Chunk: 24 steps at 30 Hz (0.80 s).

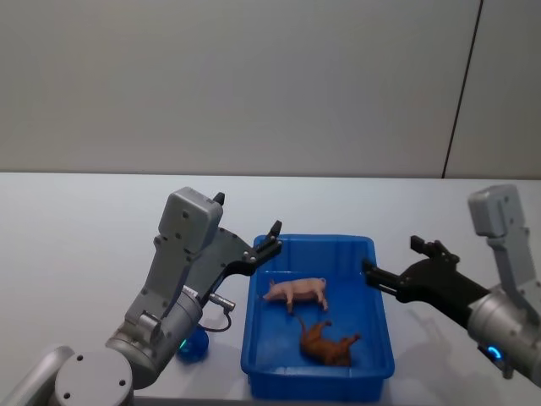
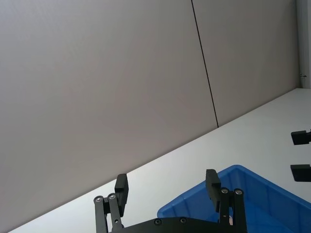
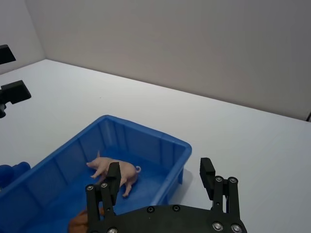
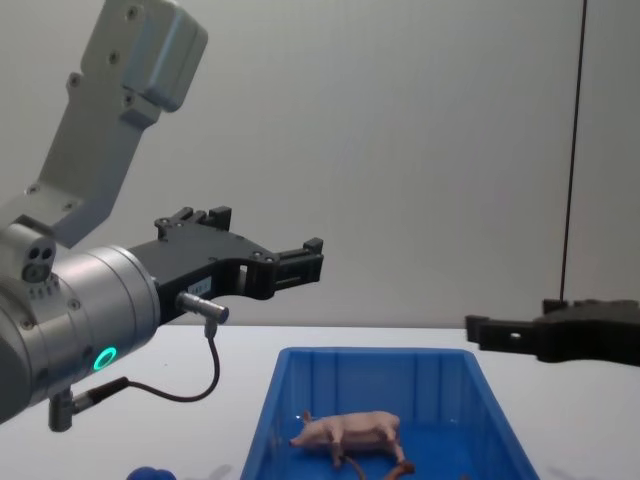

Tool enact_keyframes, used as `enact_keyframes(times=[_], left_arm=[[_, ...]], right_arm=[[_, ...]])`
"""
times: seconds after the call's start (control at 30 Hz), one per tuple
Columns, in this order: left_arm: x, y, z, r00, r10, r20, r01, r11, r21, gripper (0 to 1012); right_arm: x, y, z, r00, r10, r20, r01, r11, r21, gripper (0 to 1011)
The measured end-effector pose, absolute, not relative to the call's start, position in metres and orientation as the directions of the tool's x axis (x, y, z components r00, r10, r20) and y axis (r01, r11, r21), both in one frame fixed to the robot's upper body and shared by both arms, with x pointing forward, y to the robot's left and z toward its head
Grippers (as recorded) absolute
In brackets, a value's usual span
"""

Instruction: Pick up the two dolls from the table and place them into the box.

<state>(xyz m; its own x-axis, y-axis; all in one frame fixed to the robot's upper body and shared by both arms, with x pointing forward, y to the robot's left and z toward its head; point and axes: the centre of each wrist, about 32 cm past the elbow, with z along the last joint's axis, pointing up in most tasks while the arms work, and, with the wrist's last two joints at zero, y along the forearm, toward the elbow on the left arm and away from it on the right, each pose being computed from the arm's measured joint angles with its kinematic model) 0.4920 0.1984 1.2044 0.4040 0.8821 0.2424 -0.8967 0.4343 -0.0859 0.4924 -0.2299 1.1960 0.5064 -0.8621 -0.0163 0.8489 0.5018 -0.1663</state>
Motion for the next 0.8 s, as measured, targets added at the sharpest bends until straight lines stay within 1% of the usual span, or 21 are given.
enact_keyframes(times=[0.43,0.6,0.8], left_arm=[[0.492,0.199,1.205,0.404,0.882,0.244,-0.897,0.434,-0.085,1003],[0.49,0.201,1.206,0.4,0.879,0.261,-0.899,0.431,-0.075,1003],[0.484,0.207,1.208,0.37,0.883,0.289,-0.914,0.402,-0.056,1003]], right_arm=[[0.482,-0.249,1.195,0.49,-0.872,0.014,0.859,0.48,-0.178,1000],[0.48,-0.253,1.195,0.487,-0.873,0.021,0.861,0.475,-0.182,1001],[0.479,-0.256,1.195,0.485,-0.874,0.025,0.862,0.473,-0.184,1001]])
